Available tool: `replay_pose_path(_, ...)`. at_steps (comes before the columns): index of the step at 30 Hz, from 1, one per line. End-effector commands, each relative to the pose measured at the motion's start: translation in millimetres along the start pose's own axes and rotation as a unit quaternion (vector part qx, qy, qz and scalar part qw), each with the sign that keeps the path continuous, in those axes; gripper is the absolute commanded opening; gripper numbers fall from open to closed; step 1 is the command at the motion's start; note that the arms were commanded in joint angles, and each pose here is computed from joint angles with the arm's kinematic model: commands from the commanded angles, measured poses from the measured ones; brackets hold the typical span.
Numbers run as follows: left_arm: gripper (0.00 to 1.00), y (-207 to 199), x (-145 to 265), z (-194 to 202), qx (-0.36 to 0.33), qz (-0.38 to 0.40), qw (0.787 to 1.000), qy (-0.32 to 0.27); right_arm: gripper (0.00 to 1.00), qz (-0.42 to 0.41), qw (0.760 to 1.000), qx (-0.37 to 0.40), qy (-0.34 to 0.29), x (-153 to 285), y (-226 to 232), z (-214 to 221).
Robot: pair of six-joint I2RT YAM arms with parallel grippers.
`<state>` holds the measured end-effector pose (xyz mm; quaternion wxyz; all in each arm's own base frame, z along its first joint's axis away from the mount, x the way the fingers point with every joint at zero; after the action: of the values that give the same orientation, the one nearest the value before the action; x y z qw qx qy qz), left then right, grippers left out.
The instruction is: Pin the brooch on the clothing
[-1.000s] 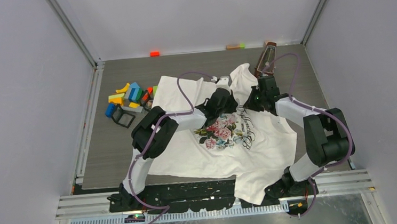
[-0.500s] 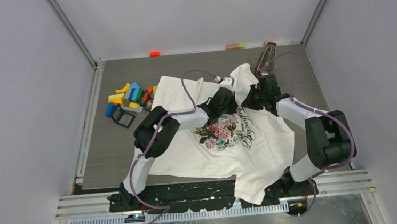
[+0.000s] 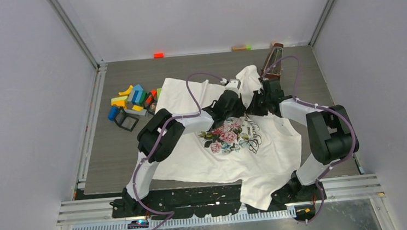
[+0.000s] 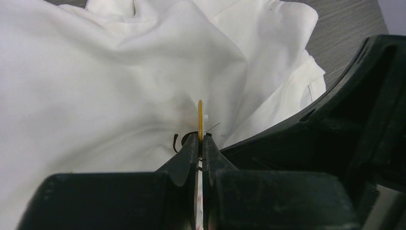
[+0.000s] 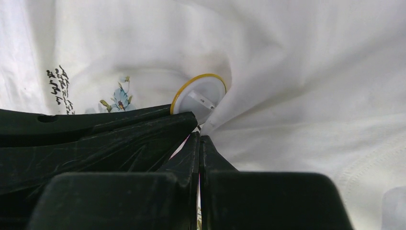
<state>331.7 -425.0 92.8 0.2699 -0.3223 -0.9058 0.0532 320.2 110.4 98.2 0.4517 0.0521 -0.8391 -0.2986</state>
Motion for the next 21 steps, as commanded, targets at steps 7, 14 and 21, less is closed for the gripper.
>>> replay_pose_path(7, 0.00, -17, 9, -19, 0.069, 0.065, 0.994, -0.053, 0.00, -0.029, 0.999, 0.023, 0.004, -8, 9, -8)
replay_pose_path(14, 0.00, -6, 9, -19, 0.113, 0.084, 0.988, -0.058, 0.19, -0.039, 0.999, 0.029, 0.008, 8, 17, -10)
replay_pose_path(21, 0.00, 2, 9, -17, 0.124, 0.091, 0.986, -0.057, 0.52, -0.021, 0.997, 0.051, -0.050, 50, 26, -23)
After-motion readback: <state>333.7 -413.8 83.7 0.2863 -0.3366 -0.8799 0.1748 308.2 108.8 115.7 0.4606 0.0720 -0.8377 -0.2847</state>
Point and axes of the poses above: each gripper's point midway between its finger pads, its own x axis back along the fingers, its own y axis along the line the jaws close on, z = x × y, the point moved 7 cm from there along x, back along the fingers, and after that the axes turned 11 degrees about -x, right-handed, at the moved point
